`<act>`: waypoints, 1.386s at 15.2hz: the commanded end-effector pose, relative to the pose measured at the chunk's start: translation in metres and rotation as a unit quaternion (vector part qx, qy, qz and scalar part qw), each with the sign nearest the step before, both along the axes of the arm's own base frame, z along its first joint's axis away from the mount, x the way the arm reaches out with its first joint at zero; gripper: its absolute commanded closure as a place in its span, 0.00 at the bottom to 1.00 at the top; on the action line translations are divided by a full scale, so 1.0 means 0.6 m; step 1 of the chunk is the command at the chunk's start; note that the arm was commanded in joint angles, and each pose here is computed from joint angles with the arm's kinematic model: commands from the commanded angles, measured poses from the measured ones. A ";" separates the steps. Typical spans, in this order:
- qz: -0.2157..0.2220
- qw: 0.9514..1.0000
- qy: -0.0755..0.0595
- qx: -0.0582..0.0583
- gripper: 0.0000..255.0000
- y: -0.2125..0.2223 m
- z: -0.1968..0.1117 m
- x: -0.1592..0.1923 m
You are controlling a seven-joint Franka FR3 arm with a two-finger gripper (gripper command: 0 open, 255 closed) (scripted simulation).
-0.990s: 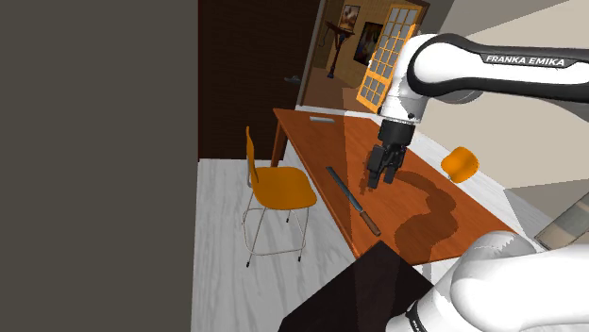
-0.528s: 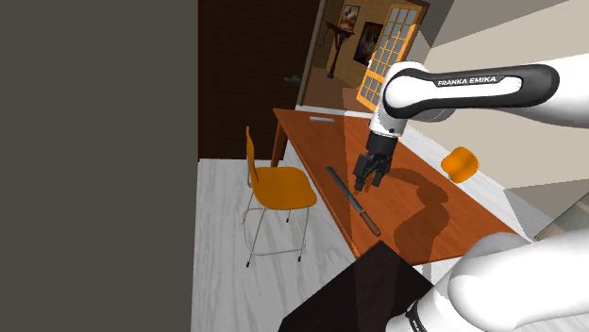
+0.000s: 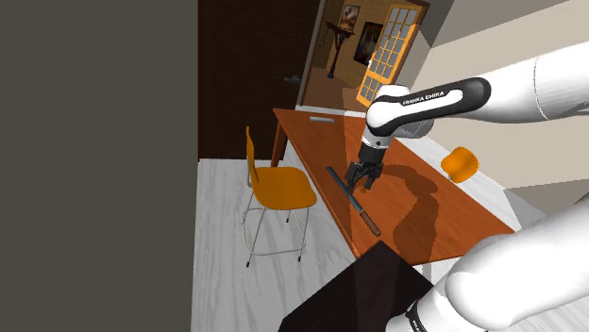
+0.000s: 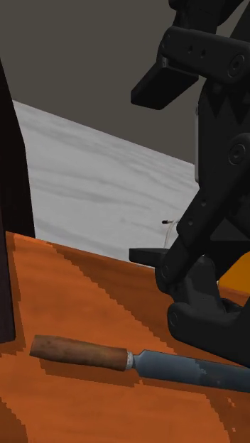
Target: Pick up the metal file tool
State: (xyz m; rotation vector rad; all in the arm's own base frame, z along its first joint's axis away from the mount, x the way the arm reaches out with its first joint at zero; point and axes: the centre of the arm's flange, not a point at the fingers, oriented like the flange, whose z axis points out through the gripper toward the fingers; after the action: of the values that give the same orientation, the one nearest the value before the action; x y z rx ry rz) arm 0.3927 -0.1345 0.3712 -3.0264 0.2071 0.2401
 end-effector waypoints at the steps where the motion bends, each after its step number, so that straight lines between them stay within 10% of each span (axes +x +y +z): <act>1: -0.011 1.000 -0.005 -0.007 0.00 -0.028 -0.025 0.022; 21: -0.116 0.990 -0.050 -0.067 0.00 -0.327 -0.259 0.170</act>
State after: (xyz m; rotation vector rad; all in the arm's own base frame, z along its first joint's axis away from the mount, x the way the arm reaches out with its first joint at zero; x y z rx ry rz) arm 0.4912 -0.3173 0.2249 -3.0949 0.5678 0.0680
